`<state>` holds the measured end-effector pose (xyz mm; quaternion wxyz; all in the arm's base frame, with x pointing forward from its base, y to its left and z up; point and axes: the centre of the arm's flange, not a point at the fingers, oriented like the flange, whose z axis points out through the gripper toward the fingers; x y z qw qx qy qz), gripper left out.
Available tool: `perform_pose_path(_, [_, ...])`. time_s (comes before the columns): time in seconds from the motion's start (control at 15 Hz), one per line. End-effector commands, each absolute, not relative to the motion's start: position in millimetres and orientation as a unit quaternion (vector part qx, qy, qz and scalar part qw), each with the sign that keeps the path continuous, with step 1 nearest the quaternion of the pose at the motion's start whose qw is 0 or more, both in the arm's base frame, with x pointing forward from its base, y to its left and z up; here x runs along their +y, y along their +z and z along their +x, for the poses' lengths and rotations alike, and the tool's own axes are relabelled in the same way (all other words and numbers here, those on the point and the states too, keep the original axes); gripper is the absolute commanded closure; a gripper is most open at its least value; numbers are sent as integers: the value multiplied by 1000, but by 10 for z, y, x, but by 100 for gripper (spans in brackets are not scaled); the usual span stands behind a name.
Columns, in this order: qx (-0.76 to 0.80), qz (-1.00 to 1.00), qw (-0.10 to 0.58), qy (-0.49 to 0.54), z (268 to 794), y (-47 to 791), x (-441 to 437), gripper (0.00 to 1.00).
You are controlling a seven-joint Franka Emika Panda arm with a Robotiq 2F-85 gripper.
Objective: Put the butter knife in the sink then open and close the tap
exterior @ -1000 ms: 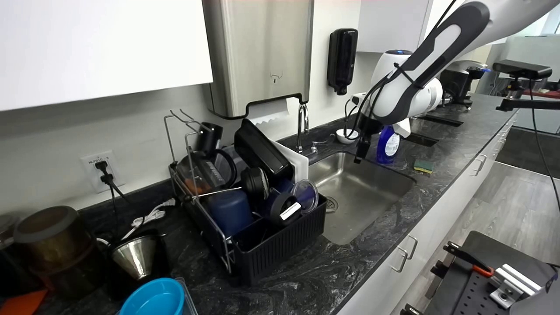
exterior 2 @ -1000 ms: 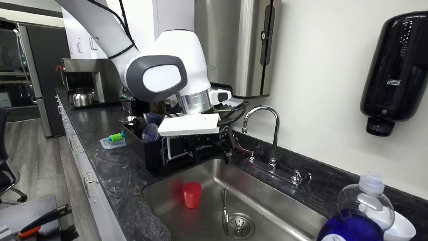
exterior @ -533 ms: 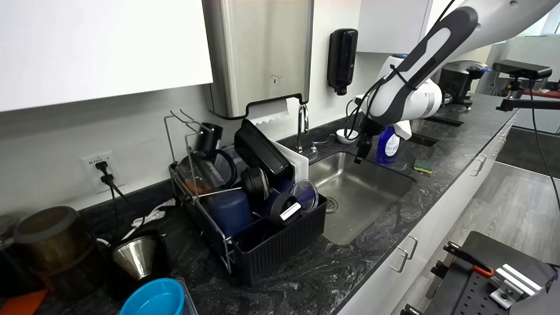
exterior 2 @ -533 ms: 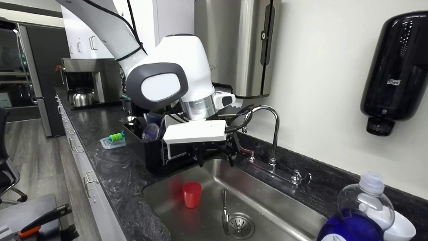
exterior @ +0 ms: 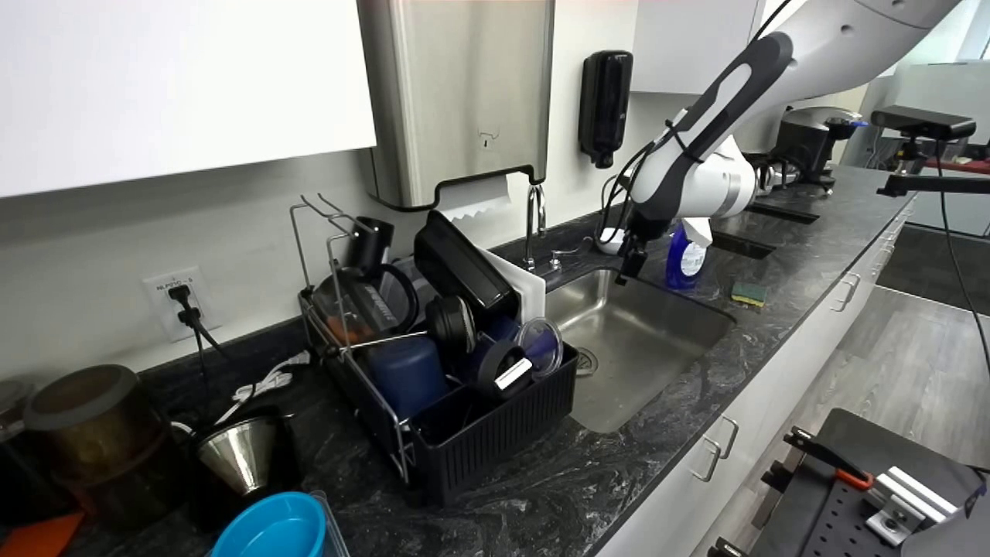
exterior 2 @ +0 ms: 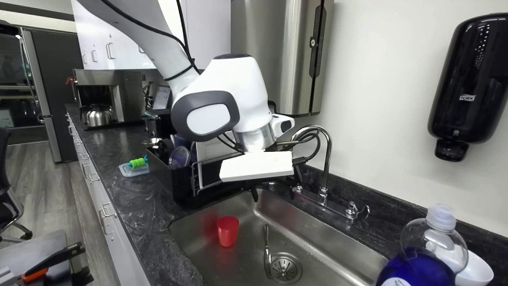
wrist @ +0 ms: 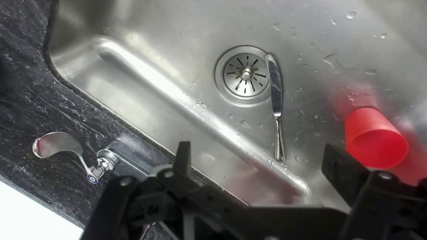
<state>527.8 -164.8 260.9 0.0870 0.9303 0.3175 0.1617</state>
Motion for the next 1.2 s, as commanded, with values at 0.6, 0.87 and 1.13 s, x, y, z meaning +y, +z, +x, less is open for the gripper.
perform_pose_path(0.6, [345, 910, 118, 198, 5834, 2428, -2110, 0])
perform_pose_path(0.87, [357, 902, 123, 208, 5909, 2432, -2262, 0])
perform_pose_path(1.13, [369, 895, 127, 216, 5974, 2423, -2429, 0])
